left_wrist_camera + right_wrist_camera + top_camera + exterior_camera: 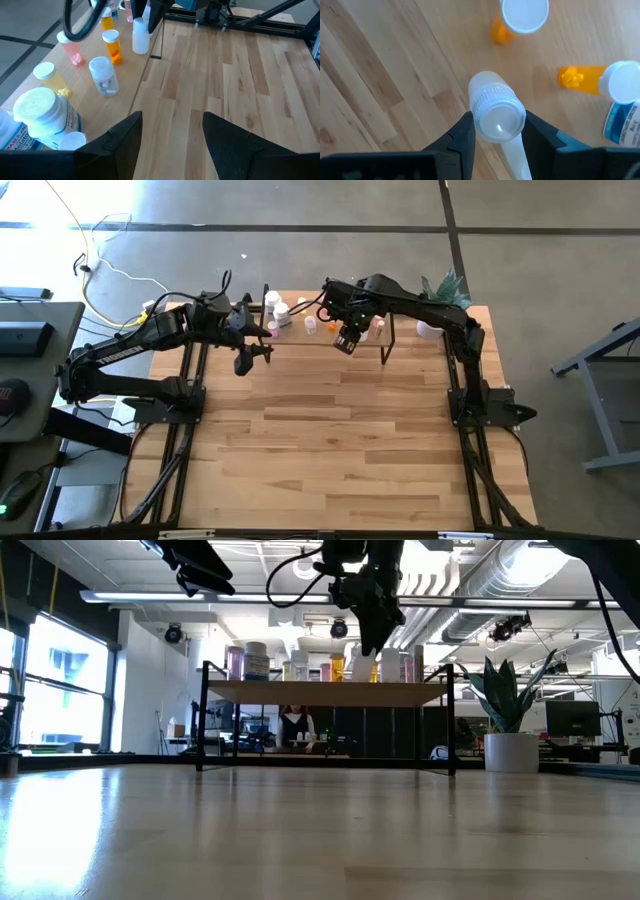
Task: Pick and place medicine bottles onto shelf by color
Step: Put the white pill bottle on the shelf
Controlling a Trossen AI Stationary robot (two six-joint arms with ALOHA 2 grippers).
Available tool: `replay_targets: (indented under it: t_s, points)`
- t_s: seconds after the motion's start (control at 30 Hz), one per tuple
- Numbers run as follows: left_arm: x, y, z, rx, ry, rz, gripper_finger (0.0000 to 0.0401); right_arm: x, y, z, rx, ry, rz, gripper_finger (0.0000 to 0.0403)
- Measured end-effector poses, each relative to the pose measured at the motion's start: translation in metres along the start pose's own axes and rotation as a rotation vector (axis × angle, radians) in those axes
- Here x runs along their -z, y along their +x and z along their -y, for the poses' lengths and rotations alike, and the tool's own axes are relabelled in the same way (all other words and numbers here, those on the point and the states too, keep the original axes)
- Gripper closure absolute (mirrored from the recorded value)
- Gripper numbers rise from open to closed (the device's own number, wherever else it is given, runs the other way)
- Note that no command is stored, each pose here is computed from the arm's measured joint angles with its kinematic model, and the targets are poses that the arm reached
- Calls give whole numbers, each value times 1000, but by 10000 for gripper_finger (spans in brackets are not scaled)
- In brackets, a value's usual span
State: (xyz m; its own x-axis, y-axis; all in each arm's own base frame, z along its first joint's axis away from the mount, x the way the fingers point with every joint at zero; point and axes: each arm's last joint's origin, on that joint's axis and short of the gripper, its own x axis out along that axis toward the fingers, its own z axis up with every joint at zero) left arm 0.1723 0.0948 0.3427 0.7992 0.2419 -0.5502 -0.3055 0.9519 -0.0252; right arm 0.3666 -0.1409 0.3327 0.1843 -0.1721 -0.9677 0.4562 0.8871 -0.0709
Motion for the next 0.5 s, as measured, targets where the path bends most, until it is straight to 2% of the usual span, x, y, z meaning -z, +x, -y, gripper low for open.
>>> replay_targets:
  t_s: [0.3, 0.5]
  points:
    - [0, 0, 0, 0, -3, 0, 201, -1, 1, 0, 3, 0, 4, 287]
    - [0, 0, 0, 0, -3, 0, 201, -2, 2, 1, 34, 2, 11, 267]
